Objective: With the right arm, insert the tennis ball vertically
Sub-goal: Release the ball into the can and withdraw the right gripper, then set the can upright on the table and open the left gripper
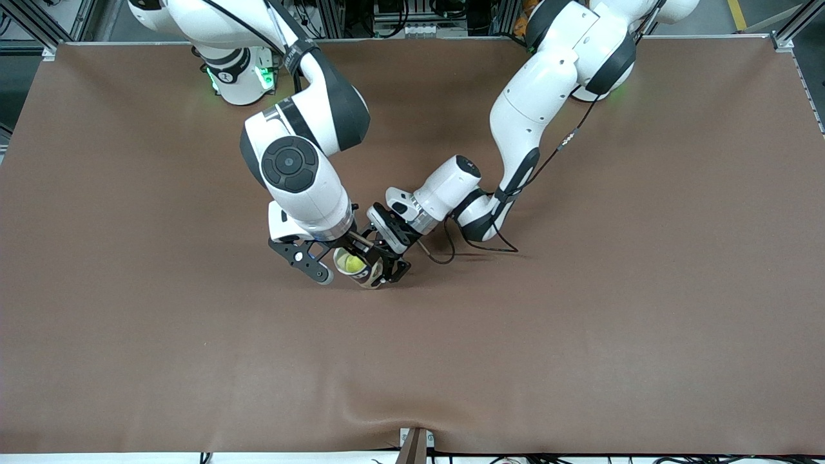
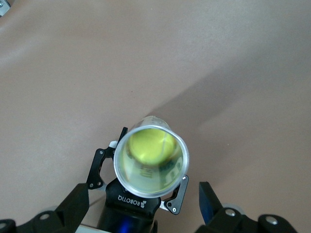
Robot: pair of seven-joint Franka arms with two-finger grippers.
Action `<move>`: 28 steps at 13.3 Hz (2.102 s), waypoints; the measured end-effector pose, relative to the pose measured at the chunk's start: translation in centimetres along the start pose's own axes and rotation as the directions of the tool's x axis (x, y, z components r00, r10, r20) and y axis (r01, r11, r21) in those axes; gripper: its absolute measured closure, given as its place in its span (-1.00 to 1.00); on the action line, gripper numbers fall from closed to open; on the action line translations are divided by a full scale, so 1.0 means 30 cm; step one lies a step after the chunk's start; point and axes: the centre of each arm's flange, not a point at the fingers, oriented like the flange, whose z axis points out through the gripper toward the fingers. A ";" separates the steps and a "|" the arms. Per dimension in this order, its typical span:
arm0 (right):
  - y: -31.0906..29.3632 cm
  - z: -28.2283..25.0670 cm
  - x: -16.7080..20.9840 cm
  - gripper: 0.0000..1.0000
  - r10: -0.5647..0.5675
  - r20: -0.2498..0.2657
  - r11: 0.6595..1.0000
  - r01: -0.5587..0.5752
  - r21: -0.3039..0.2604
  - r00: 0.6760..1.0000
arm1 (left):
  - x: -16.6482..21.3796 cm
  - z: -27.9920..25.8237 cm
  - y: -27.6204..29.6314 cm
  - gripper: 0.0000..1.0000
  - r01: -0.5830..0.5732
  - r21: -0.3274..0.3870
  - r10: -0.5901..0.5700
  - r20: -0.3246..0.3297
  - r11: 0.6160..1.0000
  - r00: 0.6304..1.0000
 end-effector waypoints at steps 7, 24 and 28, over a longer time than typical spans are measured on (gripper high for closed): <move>0.053 -0.103 0.098 -1.00 0.009 -0.022 1.000 -0.009 0.019 1.000 | -0.005 -0.008 -0.006 -1.00 0.014 -0.015 -0.014 0.001 1.000 1.000; 0.848 -0.537 0.744 -1.00 -0.261 0.038 0.958 0.263 -0.110 0.965 | -0.084 -0.204 -0.133 -1.00 0.006 -0.128 0.001 0.052 0.992 0.999; 0.928 -0.546 0.822 -1.00 -0.271 0.011 0.957 0.271 -0.106 0.962 | -0.097 -0.242 -0.249 -1.00 0.037 -0.094 -0.033 0.048 0.995 0.998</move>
